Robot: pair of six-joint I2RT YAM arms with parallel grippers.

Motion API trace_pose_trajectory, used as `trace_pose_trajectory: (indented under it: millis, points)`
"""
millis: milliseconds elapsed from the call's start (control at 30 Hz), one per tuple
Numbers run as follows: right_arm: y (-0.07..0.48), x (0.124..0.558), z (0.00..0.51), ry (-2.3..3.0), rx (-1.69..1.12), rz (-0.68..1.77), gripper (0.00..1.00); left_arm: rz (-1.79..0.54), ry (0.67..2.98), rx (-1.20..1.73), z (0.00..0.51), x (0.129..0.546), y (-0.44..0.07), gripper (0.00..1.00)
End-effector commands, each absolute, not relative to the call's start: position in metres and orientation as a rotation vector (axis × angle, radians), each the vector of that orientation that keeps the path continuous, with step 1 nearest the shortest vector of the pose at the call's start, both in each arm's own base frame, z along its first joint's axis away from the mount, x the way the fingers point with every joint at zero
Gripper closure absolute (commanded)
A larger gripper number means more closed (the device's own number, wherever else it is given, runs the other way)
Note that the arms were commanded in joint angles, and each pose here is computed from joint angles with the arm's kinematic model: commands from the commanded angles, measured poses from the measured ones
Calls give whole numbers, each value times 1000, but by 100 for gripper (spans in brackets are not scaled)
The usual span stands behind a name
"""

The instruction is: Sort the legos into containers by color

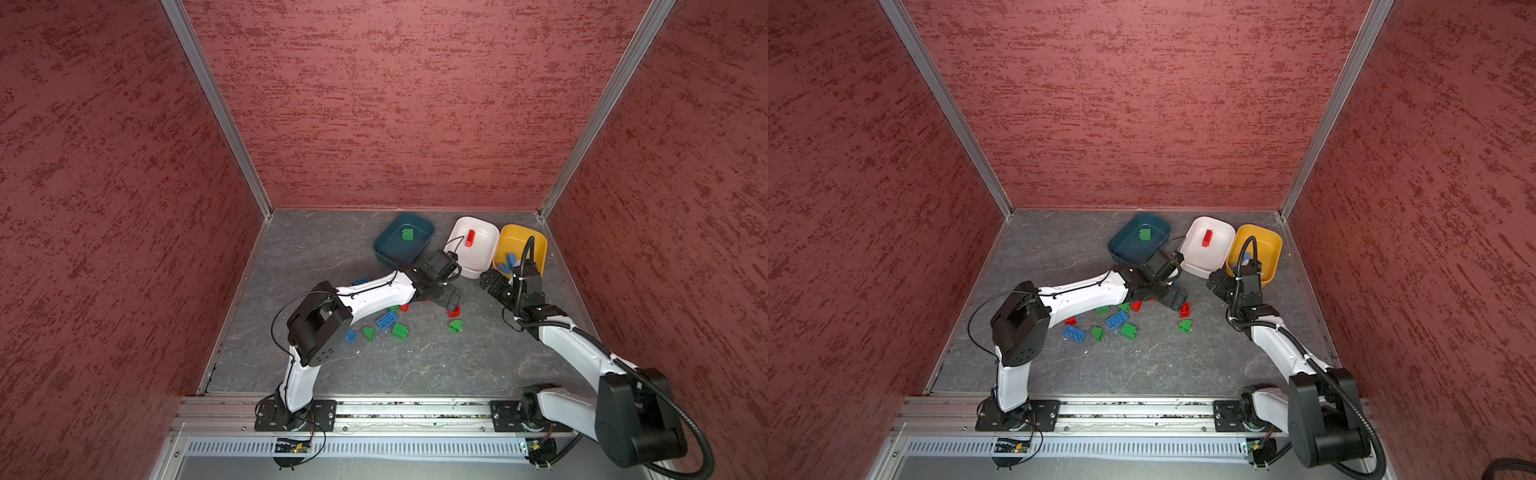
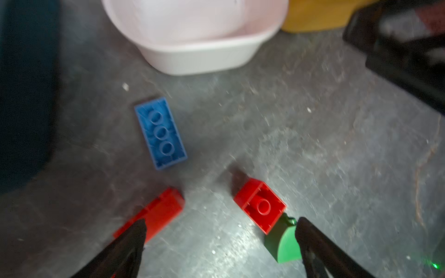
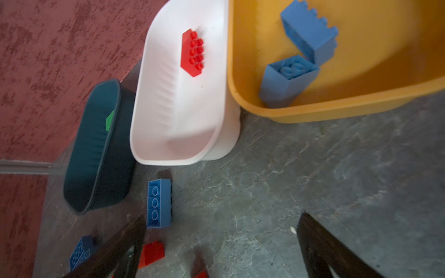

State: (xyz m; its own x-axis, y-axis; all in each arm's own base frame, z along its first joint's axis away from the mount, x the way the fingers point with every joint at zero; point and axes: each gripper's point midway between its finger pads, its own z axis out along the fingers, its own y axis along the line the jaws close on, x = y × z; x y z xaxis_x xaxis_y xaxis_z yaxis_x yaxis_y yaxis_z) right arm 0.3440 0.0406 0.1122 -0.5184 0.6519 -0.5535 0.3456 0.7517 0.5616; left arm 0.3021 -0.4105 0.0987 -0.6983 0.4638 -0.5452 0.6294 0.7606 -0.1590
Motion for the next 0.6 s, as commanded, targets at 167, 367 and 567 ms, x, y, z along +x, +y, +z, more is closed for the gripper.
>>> trace_pose_trajectory:
  millis: [167, 367, 567]
  points:
    - [27, 348, 113, 2129, 832, 442, 1, -518, 2566, 1048, 79, 242, -427, 21]
    - [29, 351, 115, 2134, 813, 449, 1, -342, 2674, 1051, 48, 243, -432, 35]
    - [30, 351, 115, 2142, 793, 444, 1, -251, 2704, 1111, 27, 245, -444, 43]
